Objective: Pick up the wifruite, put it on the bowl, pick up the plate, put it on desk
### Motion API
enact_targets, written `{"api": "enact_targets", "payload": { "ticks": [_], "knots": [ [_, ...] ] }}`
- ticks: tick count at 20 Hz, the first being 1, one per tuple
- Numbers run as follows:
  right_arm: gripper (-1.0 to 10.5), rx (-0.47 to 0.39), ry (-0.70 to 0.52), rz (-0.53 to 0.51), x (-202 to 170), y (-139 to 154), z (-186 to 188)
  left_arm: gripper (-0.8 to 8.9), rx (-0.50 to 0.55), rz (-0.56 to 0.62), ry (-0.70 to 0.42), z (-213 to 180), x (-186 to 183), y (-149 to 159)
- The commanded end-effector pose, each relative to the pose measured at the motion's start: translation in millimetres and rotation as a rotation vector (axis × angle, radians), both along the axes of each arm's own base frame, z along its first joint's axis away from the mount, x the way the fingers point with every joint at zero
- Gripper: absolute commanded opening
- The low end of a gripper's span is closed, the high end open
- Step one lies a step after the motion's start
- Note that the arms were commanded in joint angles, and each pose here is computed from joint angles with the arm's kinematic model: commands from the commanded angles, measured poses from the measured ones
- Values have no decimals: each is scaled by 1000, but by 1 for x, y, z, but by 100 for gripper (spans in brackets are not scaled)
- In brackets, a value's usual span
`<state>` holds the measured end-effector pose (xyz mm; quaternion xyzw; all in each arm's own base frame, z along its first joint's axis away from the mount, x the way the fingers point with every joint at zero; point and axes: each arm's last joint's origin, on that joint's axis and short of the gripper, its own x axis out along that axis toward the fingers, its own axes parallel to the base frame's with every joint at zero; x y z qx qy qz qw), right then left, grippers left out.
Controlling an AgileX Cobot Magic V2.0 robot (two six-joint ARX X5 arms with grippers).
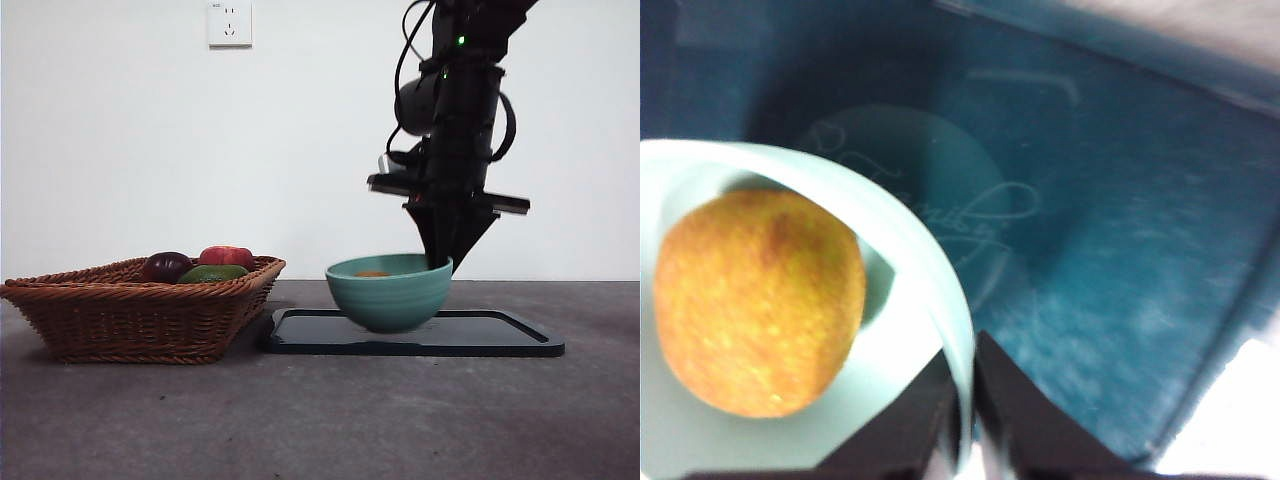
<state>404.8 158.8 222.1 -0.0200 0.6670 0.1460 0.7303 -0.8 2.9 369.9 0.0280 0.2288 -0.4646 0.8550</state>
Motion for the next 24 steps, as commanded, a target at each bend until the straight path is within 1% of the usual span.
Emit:
{"api": "enact_targets", "payload": {
  "ticks": [1,6,7,9,10,12,14,18,21,24],
  "knots": [
    [11,8,3,22,7,5,-10,613,-19,-7,-14,4,-1,2],
    [14,0,14,28,9,6,-16,613,-20,-7,-14,4,-1,2],
    [72,-2,13,27,9,6,-16,613,-20,-7,-14,4,-1,2],
    [356,3,-3,27,10,6,-14,613,-20,-7,-14,4,-1,2],
    [426,4,-13,26,10,6,-11,613,-20,-7,-14,4,-1,2],
    [504,12,-54,19,9,3,10,613,-20,-7,-14,4,-1,2],
    [560,34,-114,20,2,0,43,613,-20,-7,-14,4,-1,2],
    [561,65,-196,39,-29,-3,99,613,-20,-7,-14,4,-1,2],
    [561,25,-242,59,-65,-5,136,613,-14,-12,-23,4,-1,2],
    [561,-12,-304,82,-99,-7,164,613,-7,-18,-35,4,-1,2]
  ]
}}
